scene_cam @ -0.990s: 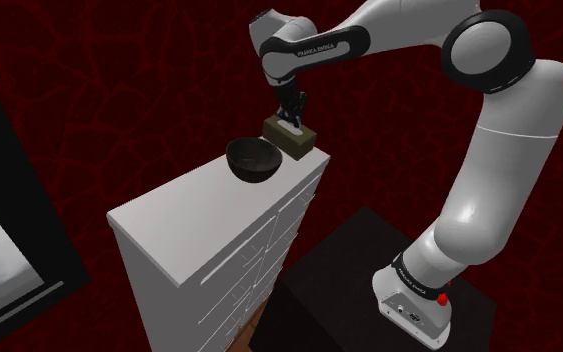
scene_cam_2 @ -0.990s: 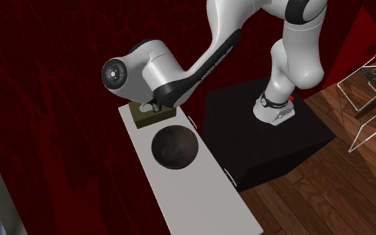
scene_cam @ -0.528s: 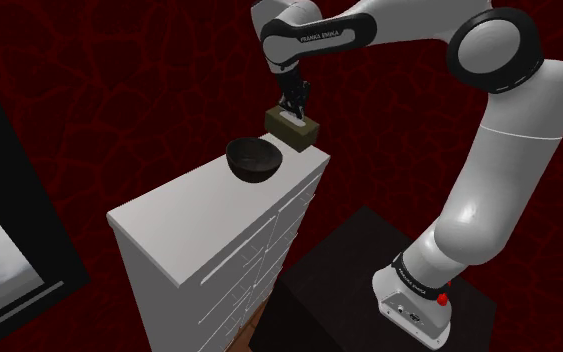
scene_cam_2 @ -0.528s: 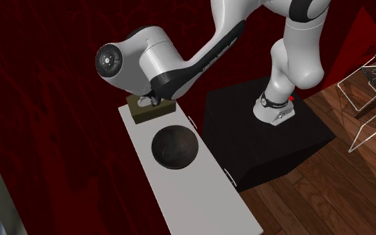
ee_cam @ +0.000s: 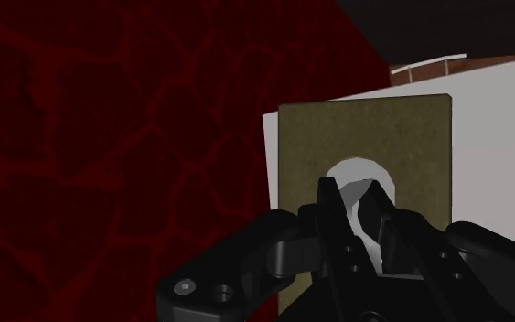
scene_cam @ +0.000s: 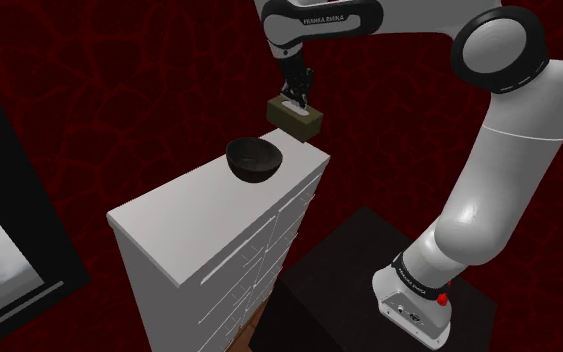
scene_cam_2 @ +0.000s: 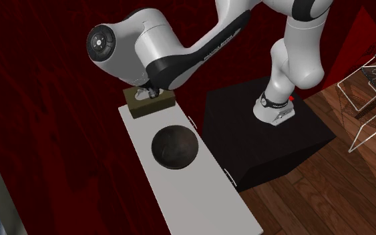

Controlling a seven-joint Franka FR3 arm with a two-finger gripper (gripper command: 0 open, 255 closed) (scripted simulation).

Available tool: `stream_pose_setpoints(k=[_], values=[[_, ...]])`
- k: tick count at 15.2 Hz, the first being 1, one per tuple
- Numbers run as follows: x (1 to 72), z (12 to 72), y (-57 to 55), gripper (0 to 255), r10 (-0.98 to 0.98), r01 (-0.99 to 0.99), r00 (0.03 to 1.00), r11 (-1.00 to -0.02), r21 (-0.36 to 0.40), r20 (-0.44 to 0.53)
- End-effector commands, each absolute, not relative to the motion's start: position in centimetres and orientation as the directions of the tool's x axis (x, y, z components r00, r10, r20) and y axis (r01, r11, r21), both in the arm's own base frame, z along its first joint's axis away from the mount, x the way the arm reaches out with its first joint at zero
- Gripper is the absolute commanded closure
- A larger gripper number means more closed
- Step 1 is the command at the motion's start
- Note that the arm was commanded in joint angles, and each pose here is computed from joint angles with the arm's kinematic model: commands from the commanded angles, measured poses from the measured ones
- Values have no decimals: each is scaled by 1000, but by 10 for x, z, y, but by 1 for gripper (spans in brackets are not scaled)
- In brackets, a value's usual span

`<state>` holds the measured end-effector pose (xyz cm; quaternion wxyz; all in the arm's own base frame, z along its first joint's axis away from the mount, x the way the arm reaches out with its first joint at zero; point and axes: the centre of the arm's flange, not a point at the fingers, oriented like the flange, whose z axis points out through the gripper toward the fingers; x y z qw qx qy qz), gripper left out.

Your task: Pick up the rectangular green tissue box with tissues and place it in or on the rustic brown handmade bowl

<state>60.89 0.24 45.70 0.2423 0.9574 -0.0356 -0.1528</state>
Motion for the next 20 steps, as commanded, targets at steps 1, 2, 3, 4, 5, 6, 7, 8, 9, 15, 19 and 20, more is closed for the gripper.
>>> stream_pose_setpoints(k=[1,2,3,4,5,6,7,8,9,15,19,20], values=[[608,468,2,255,-142,6,951,-880,475,-276],[608,474,2,255,-142,6,951,-880,475,-276],[608,479,2,255,-142,6,951,-880,475,-276],[608,484,2,255,-142,6,951,-880,475,-276],[608,490,2,255,-142,6,951,-880,475,-276],[608,495,2,255,-142,6,951,-880,475,-276],[608,500,2,255,-142,6,951,-880,475,-276],[608,505,2,255,-142,6,951,-880,475,-276],[608,508,2,255,-142,6,951,-880,475,-276],[593,529,77,255,-142,6,951,-880,475,-276],[582,543,127,255,-142,6,951,-880,475,-276],[580,546,139,255,-142,6,951,-880,475,-276]])
